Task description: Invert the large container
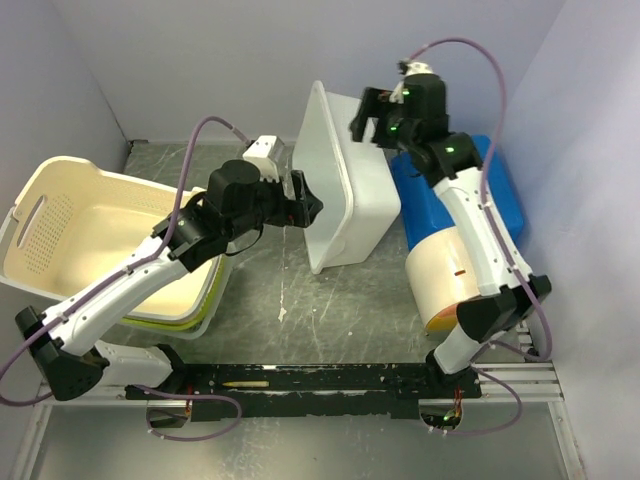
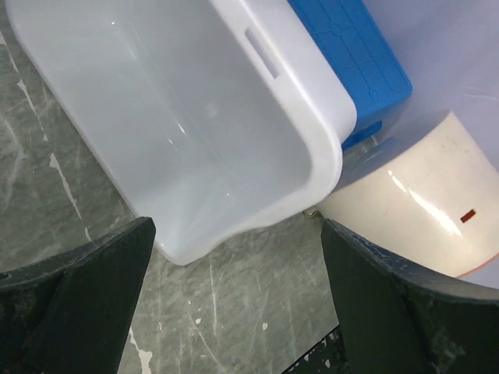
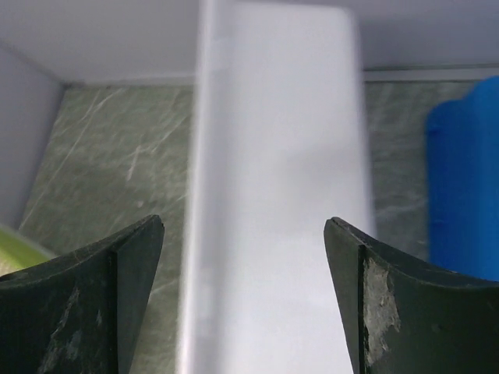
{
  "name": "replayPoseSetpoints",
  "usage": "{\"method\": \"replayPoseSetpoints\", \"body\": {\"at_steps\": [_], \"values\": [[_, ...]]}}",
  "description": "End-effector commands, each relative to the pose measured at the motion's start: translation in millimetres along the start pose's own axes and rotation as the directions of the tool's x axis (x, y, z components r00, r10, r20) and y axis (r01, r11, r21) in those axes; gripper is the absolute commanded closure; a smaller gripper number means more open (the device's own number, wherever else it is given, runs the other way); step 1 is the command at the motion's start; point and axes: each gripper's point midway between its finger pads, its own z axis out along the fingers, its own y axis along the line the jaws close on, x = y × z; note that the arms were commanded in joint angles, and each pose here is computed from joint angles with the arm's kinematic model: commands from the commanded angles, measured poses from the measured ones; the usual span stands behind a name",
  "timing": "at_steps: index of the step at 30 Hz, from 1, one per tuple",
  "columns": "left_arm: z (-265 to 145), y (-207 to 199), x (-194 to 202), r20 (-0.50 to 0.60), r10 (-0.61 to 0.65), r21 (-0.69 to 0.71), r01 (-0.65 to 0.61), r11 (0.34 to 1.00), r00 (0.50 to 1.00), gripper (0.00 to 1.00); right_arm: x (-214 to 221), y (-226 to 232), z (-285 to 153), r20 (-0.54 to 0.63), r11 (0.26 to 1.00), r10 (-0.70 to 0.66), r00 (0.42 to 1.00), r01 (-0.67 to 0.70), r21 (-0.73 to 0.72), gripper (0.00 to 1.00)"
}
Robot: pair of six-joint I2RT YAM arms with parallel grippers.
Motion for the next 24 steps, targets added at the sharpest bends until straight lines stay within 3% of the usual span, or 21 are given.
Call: {"method": "replayPoseSetpoints", "body": {"at_steps": [1, 5, 13, 19, 24], "values": [[9, -13, -26, 0.063, -0.025, 0.023, 0.023, 0.999, 0.998, 0.0, -27, -63, -19, 0.11, 0.991, 0.089, 0.99, -0.099, 0.093, 0.15], [21, -18, -40, 0.104, -0.033, 0.019, 0.032, 0.999, 0.994, 0.01, -10, -86, -6, 0.048, 0.979, 0.204, 0.978, -0.203, -0.02, 0.15], [53, -13, -76, 0.167, -0.038, -0.118, 0.058, 0.991, 0.985, 0.0, -1, -110, -2, 0.034, 0.975, 0.221, 0.975, -0.221, 0.016, 0.14], [92, 4, -80, 0.132, 0.033, -0.283, 0.006, 0.959, 0.991, 0.0, 1, -126, -8, 0.04, 0.971, 0.234, 0.971, -0.236, 0.041, 0.14], [118, 10, -75, 0.093, 0.06, -0.337, -0.025, 0.941, 0.994, 0.0, 2, -136, -14, 0.051, 0.968, 0.239, 0.97, -0.242, 0.06, 0.14]]}}
